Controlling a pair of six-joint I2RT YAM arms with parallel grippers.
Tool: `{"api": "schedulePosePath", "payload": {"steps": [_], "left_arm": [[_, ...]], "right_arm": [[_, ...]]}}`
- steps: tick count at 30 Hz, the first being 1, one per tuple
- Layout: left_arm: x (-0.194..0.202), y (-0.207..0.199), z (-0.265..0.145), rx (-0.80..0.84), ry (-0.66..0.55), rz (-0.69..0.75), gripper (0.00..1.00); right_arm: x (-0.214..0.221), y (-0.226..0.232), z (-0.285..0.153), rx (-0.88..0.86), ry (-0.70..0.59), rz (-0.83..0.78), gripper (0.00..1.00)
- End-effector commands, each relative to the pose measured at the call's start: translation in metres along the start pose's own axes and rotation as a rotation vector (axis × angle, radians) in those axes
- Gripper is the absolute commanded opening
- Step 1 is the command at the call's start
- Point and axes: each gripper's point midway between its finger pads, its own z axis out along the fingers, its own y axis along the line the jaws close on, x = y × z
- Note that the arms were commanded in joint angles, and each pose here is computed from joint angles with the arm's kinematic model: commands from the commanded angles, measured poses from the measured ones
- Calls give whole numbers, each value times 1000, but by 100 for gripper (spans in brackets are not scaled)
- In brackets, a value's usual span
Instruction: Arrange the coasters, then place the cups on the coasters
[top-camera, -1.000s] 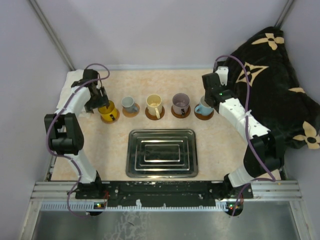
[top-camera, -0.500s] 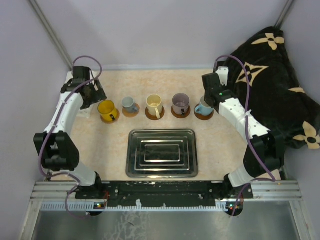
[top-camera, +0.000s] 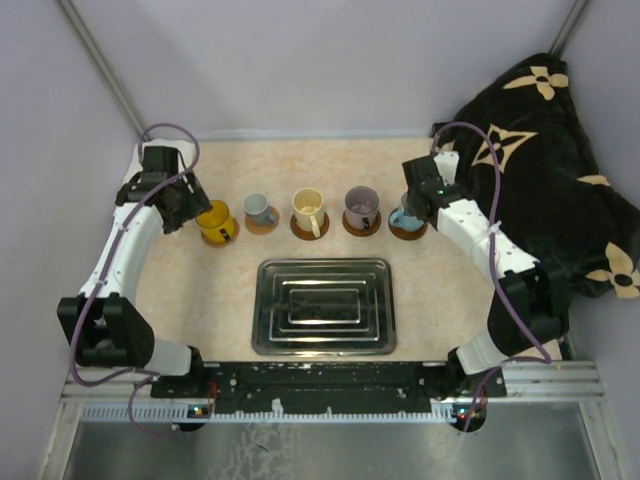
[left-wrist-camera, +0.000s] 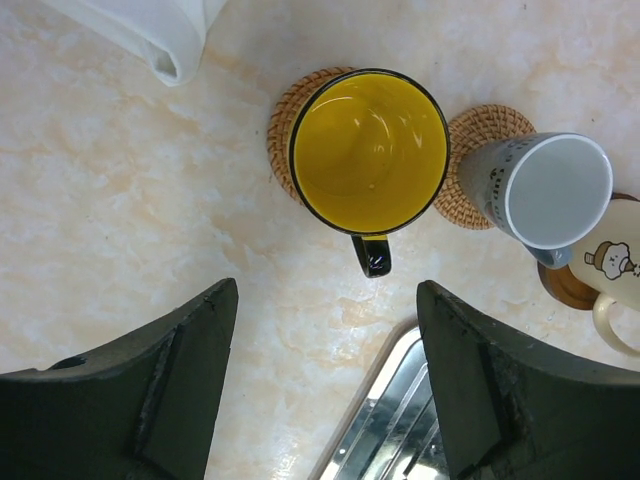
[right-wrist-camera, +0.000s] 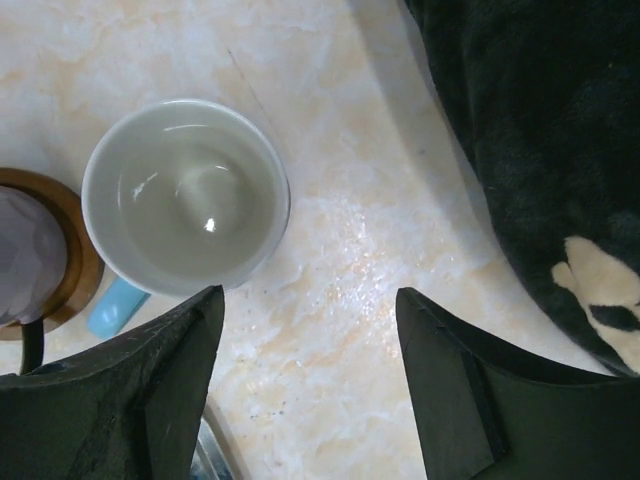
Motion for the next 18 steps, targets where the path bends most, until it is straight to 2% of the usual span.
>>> {"api": "schedulePosePath", "payload": {"steps": [1,4,6,7,18], "left_arm": [[-11,-21,3,69,-20,3,78],[-14,-26,7,83,-21,23,78],[-18,-28,8,90,-29,33,78],[-19,-29,9,93,-31,36,78],[-23,-36,19,116,-32,69,79]], "right_arm": [[-21,19,-24,-79,-76,114,73],[-21,30,-27,-43,-104,74,78],[-21,39,-29,-38,-122,60,88],[-21,43,-29,-42,-126,57,90],[-25,55,-16,22,-152,32,92]]}}
